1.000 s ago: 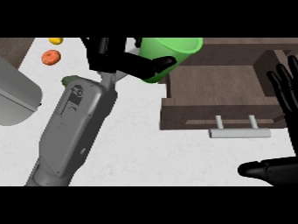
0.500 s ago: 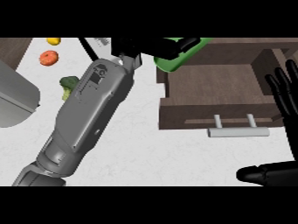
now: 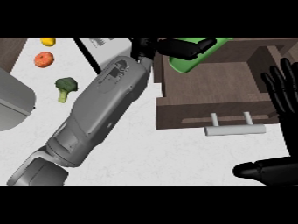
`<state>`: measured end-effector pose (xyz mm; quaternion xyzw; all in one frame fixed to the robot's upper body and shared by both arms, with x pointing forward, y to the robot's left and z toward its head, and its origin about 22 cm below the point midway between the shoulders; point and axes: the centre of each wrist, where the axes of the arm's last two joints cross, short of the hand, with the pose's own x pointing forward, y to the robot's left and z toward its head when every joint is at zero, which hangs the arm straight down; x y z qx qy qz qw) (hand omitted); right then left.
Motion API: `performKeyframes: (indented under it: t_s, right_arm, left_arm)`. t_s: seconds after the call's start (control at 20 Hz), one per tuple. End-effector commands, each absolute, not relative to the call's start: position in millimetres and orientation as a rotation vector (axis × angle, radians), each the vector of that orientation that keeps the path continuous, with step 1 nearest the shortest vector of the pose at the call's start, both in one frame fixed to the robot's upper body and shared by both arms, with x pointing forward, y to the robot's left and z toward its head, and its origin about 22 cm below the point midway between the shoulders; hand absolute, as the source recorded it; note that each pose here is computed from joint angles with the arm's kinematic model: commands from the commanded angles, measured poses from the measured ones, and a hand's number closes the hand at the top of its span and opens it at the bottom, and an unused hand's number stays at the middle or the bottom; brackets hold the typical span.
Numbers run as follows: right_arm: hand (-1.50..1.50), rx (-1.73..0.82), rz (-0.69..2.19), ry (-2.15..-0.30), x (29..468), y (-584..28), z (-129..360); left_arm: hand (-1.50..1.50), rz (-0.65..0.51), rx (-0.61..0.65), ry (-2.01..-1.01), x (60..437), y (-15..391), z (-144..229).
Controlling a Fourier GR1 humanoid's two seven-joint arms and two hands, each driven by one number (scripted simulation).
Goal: Pick up the cup, place it into the drawer and close the drawer
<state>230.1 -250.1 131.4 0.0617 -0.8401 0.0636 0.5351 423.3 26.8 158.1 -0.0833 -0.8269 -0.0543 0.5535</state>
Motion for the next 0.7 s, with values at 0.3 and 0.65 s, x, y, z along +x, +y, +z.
performKeyframes:
  t_s: [0.3,0.65]
  right_arm:
    - [-1.50,0.193,0.168,-2.009,232.0,-229.9,139.8]
    - [-1.50,0.204,0.197,-1.999,242.3,-240.2,137.4]
  left_arm:
    - [1.50,-0.245,-0.084,-1.927,431.3,20.4,136.7]
    - [1.50,-0.315,0.008,-1.897,434.6,12.1,148.0]
